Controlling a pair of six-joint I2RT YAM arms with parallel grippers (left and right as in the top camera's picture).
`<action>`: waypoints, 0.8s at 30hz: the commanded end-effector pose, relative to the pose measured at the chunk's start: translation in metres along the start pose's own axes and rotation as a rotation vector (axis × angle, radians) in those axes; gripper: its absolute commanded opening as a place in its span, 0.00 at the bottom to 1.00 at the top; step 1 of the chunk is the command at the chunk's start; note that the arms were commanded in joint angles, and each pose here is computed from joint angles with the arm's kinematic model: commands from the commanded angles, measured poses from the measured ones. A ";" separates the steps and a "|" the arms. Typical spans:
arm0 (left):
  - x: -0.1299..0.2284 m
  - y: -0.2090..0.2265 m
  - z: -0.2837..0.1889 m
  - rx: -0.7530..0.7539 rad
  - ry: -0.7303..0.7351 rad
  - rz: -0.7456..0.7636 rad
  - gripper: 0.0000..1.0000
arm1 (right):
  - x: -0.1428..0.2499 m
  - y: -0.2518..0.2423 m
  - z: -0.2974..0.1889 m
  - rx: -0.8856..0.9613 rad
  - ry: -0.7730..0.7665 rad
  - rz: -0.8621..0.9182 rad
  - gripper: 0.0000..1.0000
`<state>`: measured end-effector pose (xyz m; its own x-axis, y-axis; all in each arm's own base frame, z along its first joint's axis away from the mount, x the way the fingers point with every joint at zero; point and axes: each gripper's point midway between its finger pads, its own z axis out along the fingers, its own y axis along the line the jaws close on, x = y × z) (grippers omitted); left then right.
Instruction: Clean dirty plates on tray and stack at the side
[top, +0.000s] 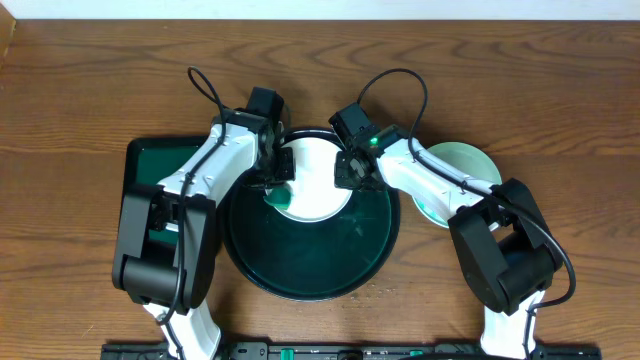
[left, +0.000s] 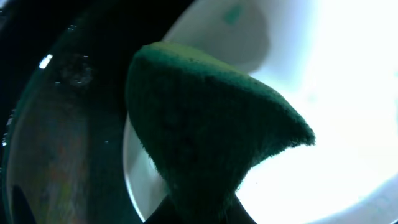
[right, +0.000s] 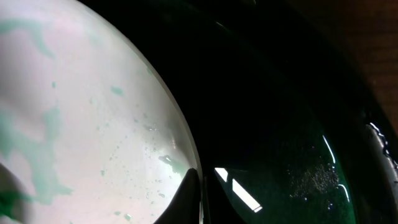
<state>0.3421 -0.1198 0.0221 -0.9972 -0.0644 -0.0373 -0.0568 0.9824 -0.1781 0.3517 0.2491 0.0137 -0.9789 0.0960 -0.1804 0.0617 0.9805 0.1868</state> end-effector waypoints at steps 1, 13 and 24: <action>0.001 -0.010 -0.005 0.031 0.007 0.060 0.07 | 0.002 -0.002 0.007 0.006 0.014 0.008 0.01; -0.002 -0.041 -0.003 0.061 -0.051 0.079 0.07 | 0.002 -0.002 0.007 0.006 0.014 0.007 0.01; -0.019 0.014 0.002 -0.229 -0.154 -0.015 0.07 | 0.003 -0.002 0.007 0.002 0.016 -0.003 0.01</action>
<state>0.3542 -0.1328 0.0213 -0.9885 -0.0442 -0.1449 -0.0335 0.9966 -0.0752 0.3523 0.2497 0.0139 -0.9785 0.0959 -0.1826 0.0606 0.9800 0.1894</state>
